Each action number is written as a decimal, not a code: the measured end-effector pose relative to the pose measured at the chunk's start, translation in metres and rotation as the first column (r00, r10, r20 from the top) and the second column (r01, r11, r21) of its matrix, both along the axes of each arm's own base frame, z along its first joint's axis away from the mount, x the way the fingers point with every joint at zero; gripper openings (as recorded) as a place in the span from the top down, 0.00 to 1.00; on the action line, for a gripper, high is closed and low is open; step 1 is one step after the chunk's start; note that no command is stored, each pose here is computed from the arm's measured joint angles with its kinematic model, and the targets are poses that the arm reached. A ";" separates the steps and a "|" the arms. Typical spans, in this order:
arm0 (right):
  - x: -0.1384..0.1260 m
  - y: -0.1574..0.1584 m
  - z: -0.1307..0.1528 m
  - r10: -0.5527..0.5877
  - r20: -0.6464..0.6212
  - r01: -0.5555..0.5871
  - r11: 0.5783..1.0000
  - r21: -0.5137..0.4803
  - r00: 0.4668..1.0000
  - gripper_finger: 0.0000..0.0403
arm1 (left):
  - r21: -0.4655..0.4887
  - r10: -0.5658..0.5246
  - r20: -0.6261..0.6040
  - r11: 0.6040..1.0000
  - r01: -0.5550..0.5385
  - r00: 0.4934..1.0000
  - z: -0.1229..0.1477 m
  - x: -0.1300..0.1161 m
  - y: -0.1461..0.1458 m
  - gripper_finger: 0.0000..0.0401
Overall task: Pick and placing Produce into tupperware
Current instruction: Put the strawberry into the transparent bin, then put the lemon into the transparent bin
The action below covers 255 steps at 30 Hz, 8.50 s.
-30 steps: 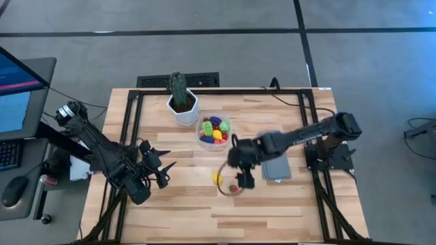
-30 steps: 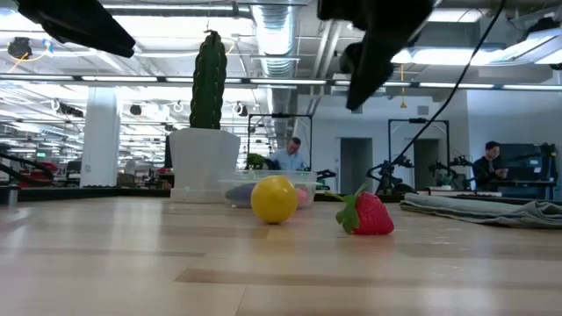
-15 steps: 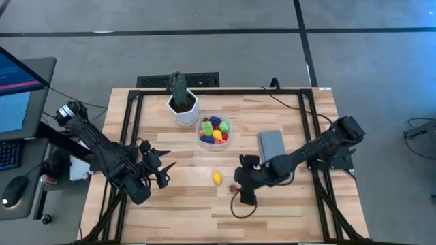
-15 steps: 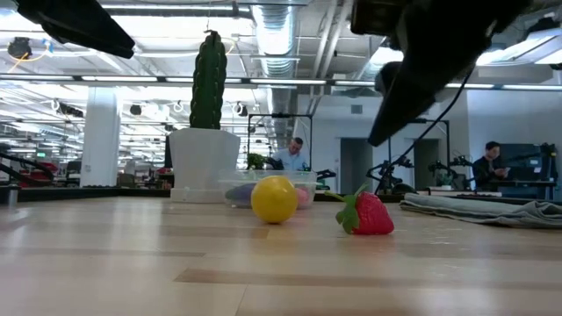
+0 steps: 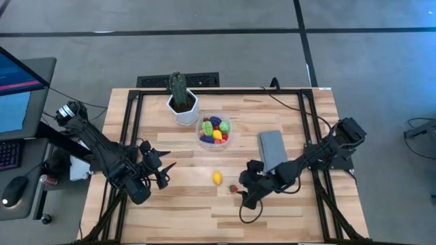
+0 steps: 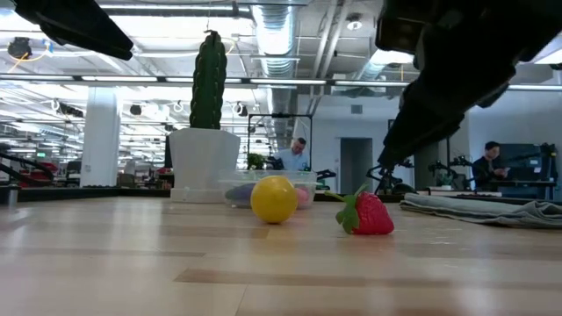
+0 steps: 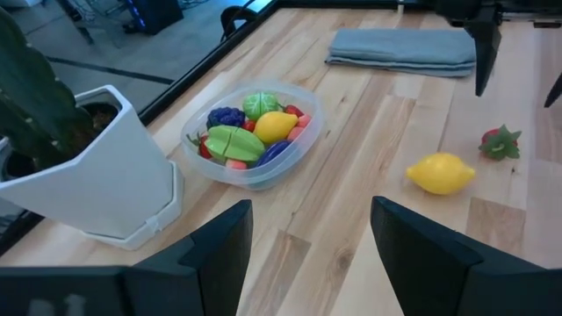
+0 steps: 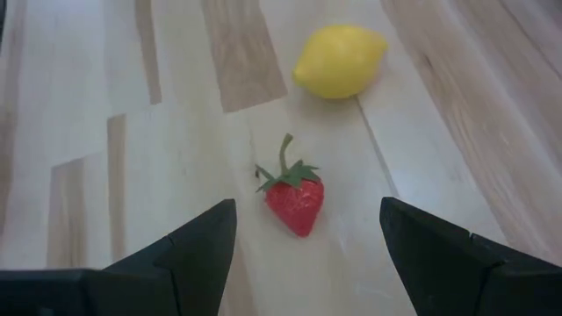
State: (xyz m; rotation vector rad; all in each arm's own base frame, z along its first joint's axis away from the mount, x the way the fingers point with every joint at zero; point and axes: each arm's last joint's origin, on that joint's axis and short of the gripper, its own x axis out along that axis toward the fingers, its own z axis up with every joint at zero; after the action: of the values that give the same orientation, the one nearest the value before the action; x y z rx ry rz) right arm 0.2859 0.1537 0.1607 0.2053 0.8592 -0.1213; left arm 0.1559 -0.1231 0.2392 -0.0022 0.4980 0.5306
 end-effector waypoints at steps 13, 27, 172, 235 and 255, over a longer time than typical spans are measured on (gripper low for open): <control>-0.007 -0.007 -0.014 0.032 -0.013 -0.032 0.999 -0.028 0.999 0.24 | -0.015 0.002 0.014 1.000 -0.002 1.000 0.001 0.001 -0.001 0.44; 0.006 -0.011 -0.041 0.106 -0.065 -0.107 0.994 -0.002 0.992 0.24 | -0.023 0.028 0.017 0.999 -0.027 0.999 0.001 0.005 0.003 0.44; 0.107 -0.233 0.009 -0.125 0.142 0.132 0.991 -0.036 0.982 0.55 | -0.033 0.048 0.025 0.998 -0.047 0.999 0.001 0.006 0.005 0.44; -0.035 -0.005 0.064 -0.250 0.014 0.249 0.966 0.072 0.968 0.35 | -0.026 -0.691 -0.355 0.681 0.732 0.630 -0.034 0.149 0.047 0.44; -0.117 0.047 0.030 -0.542 0.129 0.496 0.824 0.273 0.830 0.35 | -0.038 -0.701 -0.580 0.531 0.846 0.414 -0.052 0.205 0.039 0.44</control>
State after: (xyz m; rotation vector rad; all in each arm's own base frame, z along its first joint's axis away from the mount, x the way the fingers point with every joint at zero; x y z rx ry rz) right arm 0.1690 0.2010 0.1909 0.6630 0.5919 -0.5115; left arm 0.3604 -0.0844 0.1870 0.6512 0.9037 -0.3978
